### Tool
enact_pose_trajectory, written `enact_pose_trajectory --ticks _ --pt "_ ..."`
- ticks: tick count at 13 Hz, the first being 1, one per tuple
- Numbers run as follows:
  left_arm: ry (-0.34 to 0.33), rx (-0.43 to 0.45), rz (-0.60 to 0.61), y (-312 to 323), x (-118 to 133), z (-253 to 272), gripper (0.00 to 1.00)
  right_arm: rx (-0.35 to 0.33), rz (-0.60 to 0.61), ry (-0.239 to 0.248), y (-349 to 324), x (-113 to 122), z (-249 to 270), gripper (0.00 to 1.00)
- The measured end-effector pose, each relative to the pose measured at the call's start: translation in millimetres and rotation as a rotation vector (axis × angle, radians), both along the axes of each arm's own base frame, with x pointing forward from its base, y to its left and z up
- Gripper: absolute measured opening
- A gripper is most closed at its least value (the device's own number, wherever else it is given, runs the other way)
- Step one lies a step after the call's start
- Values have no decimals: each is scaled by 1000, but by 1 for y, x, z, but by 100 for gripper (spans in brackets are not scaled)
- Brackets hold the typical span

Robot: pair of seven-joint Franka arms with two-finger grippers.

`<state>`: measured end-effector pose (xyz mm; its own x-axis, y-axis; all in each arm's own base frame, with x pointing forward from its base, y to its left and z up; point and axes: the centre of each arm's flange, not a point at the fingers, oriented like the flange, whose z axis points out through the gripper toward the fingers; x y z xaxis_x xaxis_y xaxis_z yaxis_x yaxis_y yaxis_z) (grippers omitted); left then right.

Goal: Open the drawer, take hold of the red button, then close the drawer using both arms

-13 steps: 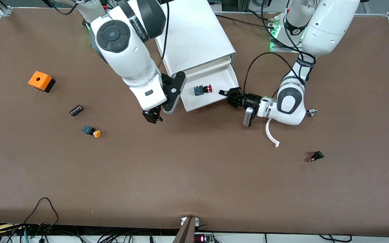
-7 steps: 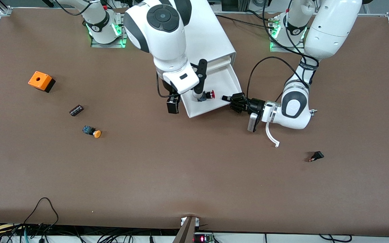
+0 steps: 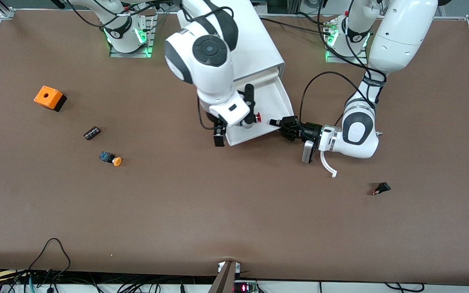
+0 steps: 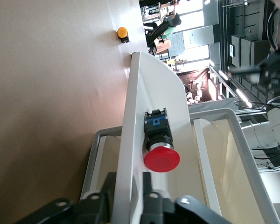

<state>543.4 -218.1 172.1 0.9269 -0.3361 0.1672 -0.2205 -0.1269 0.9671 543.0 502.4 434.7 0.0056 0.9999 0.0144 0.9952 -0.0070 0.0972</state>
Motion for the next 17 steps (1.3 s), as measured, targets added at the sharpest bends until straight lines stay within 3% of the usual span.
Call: enact_pose_trajectory --ticks 3,6,9,13,17 --pt "-10 7 -6 3 5 4 65 24 25 -19 17 -4 -16 100" --pt "8 83 -57 9 14 20 98 43 75 -19 48 -21 -47 100" --pt "5 224 -111 24 35 64 100 41 111 -14 66 -41 -52 100" --pt "36 414 -126 41 50 111 100 30 114 -1 67 -43 -60 100" --pt "63 703 -153 46 49 164 100 17 121 27 68 -49 -74 100"
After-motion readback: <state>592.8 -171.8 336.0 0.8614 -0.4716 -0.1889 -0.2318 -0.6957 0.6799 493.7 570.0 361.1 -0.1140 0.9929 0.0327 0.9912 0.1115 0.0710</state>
